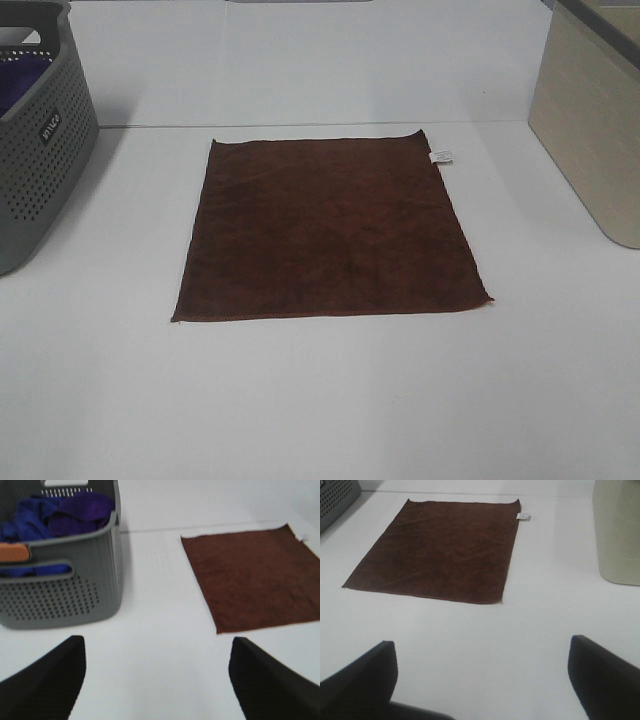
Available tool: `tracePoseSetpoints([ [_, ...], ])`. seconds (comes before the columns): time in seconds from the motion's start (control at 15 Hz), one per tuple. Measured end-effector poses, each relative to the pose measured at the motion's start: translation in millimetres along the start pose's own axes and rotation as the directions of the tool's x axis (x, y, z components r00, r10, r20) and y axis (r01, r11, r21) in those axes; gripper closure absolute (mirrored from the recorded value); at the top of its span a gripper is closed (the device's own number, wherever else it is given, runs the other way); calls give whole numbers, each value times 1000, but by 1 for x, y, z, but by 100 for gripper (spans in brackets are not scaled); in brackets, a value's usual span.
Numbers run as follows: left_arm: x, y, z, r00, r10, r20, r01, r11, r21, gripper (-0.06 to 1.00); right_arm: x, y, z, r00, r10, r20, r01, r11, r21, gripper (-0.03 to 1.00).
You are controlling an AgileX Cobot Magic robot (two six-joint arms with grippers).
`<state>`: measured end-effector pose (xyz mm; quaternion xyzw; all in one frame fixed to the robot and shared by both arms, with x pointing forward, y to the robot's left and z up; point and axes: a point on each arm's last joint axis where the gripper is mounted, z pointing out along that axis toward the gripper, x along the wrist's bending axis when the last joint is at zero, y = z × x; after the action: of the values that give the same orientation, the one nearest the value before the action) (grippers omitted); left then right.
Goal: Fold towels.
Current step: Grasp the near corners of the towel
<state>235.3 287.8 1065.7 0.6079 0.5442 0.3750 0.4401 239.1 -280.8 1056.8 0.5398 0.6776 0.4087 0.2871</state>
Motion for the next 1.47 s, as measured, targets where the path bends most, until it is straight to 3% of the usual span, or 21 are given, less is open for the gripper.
tracePoseSetpoints([
  [0.13, 0, 15, 7, 999, -30, 12, 31, 995, -94, 19, -5, 16, 14, 999, 32, 11, -32, 999, 5, 12],
  [0.33, 3, 33, 34, 992, -119, 47, 123, 988, -98, 19, -12, 35, 41, 998, 65, 23, -67, 997, 50, 14],
  [0.53, 5, 43, 71, 967, -245, 74, 246, 969, -3, 19, -19, 46, 74, 994, 110, 27, -113, 981, 156, 18],
  [0.8, 10, 39, 120, 927, -372, 38, 359, 913, 194, 19, -25, 60, 112, 982, 190, 21, -188, 943, 275, 23],
  [1.07, 14, 14, 183, 841, -536, -74, 510, 741, 437, 19, -32, 78, 164, 956, 291, 27, -276, 867, 415, 24],
  [1.27, 13, -17, 224, 787, -600, -145, 558, 592, 582, 19, -40, 82, 206, 944, 326, 53, -306, 801, 514, 24],
  [1.33, 11, -34, 244, 756, -634, -162, 571, 520, 635, 19, -44, 77, 232, 941, 332, 68, -308, 753, 581, 24],
  [1.47, 9, -44, 256, 737, -657, -157, 577, 492, 651, 19, -46, 70, 249, 939, 338, 65, -301, 713, 634, 24],
])
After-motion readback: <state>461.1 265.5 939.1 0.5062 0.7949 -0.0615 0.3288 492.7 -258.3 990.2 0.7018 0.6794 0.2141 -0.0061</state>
